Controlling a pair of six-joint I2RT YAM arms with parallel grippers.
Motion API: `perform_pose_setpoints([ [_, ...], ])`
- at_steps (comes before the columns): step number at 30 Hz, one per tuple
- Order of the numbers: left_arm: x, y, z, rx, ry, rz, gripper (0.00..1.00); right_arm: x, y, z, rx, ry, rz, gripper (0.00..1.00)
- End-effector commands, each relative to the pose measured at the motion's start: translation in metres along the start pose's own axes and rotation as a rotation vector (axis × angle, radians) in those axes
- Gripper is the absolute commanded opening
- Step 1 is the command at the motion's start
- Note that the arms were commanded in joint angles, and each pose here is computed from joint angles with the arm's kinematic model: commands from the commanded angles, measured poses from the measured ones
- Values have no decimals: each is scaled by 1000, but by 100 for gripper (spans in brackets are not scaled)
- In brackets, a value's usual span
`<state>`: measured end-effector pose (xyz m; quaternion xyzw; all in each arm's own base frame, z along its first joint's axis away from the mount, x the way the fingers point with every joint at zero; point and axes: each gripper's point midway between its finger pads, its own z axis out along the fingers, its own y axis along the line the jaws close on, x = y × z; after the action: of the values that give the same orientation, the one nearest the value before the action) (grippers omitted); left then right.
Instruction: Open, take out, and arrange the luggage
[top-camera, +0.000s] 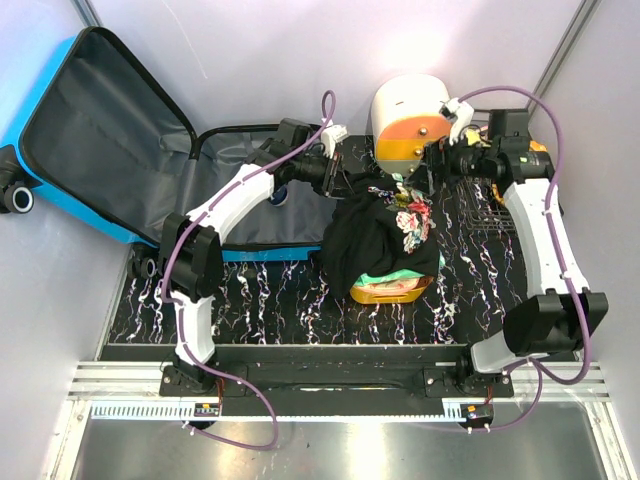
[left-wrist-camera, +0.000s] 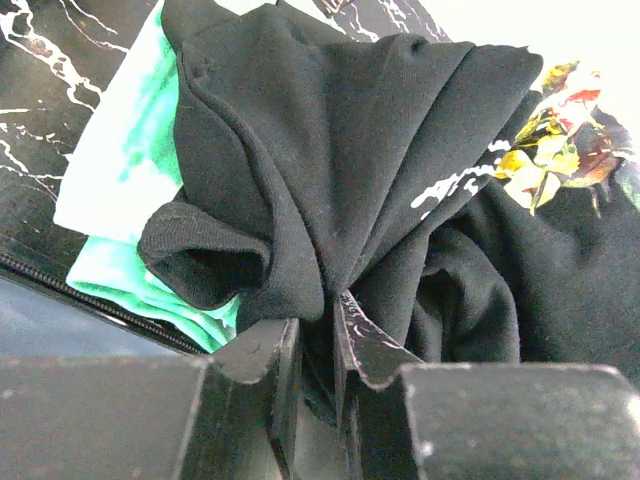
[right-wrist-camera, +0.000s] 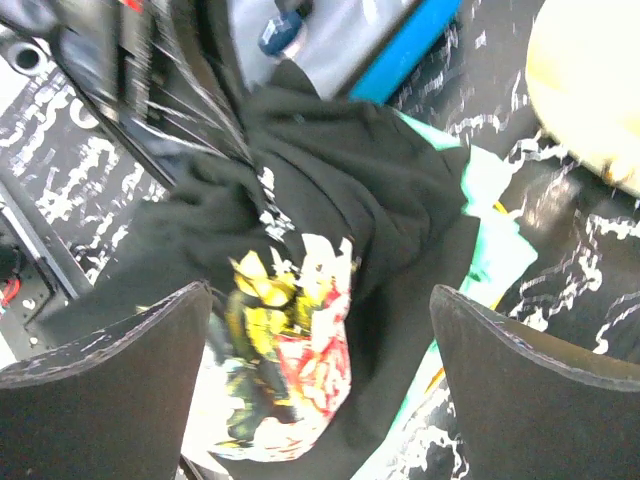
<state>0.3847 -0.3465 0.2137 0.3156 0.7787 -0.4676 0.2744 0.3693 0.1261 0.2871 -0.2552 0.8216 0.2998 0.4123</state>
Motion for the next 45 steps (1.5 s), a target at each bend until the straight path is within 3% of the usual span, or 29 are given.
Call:
perform_pose_setpoints([
  [1,-12,9,3,-34,-15,5,19,-41,47,-26,-87,-83,-39,100],
  [3,-12,9,7,-28,-11,-6,19,-47,72,-16,-149,-87,-58,100],
  [5,-11,10,10,-25,-8,-12,26,-44,83,-2,-186,-63,-55,100],
  [7,-12,11,8,-28,-6,-17,44,-29,95,21,-231,1,-63,100],
  [13,-29,20,-37,-69,-71,-37,96,73,40,75,-143,297,-134,100],
  [17,-35,20,-68,-140,-82,51,98,138,24,85,-121,462,-175,100],
  [22,-26,26,-92,-175,-83,12,98,198,3,81,-89,664,-212,100],
  [29,-31,41,-121,-230,-128,-23,99,261,0,28,-68,920,-217,100],
  [34,-34,50,-133,-254,-137,-23,99,276,-3,-18,-69,981,-120,100],
  [45,-32,50,-132,-237,-129,-16,99,296,-15,-102,-113,1124,-81,100],
])
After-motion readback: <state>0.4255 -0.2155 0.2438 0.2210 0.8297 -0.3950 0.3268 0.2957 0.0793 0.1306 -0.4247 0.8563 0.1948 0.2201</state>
